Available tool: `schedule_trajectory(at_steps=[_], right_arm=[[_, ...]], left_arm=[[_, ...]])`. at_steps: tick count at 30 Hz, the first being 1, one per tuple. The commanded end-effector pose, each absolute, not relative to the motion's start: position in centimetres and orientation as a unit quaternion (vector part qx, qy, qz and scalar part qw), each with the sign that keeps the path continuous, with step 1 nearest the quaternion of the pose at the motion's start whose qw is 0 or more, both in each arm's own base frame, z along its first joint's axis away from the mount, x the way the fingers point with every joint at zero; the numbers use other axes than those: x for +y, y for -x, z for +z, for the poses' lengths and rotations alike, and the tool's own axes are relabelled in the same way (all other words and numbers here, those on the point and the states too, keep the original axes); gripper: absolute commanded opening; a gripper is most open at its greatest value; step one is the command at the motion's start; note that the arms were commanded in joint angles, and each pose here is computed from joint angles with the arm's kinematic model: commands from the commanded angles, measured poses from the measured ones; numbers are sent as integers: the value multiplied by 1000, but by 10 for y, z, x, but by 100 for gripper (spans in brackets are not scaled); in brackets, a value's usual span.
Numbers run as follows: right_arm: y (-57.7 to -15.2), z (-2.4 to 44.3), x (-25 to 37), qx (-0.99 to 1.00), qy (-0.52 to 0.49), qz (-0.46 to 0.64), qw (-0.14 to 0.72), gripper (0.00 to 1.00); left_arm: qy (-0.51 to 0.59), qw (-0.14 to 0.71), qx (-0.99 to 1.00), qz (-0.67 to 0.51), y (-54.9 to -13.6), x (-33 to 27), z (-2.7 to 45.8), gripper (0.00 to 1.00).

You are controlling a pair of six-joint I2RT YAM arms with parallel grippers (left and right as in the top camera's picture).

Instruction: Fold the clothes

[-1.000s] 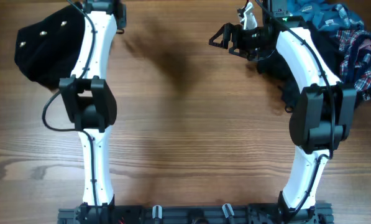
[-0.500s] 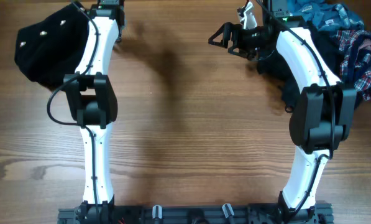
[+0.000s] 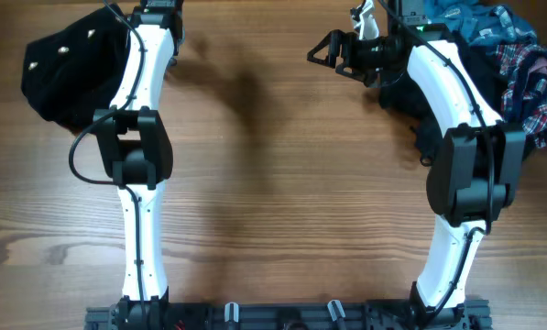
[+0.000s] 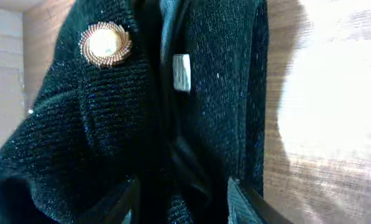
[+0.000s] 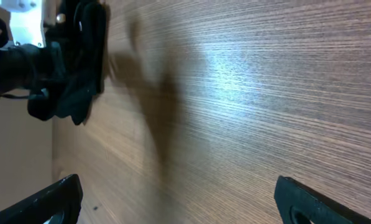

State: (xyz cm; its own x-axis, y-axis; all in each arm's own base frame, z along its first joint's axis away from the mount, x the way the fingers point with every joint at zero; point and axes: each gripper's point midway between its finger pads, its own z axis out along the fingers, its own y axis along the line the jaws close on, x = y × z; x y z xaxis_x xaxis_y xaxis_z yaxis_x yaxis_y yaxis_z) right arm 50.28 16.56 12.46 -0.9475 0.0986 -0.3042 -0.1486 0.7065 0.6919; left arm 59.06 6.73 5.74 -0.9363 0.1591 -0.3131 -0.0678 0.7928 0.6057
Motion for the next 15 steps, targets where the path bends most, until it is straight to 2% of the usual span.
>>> schedule_trajectory(at_steps=[1,13,15], right_arm=[[-503,129,168,904,19,395,164,100],[-504,129,168,903,19,395,166,100],[-504,129,168,903,19,395,166,100]], left_arm=[[-14,155,930,333,-580,77,55,39],[-16,149,911,384,-574,70,67,40],[-7,151,912,382,-573,69,66,47]])
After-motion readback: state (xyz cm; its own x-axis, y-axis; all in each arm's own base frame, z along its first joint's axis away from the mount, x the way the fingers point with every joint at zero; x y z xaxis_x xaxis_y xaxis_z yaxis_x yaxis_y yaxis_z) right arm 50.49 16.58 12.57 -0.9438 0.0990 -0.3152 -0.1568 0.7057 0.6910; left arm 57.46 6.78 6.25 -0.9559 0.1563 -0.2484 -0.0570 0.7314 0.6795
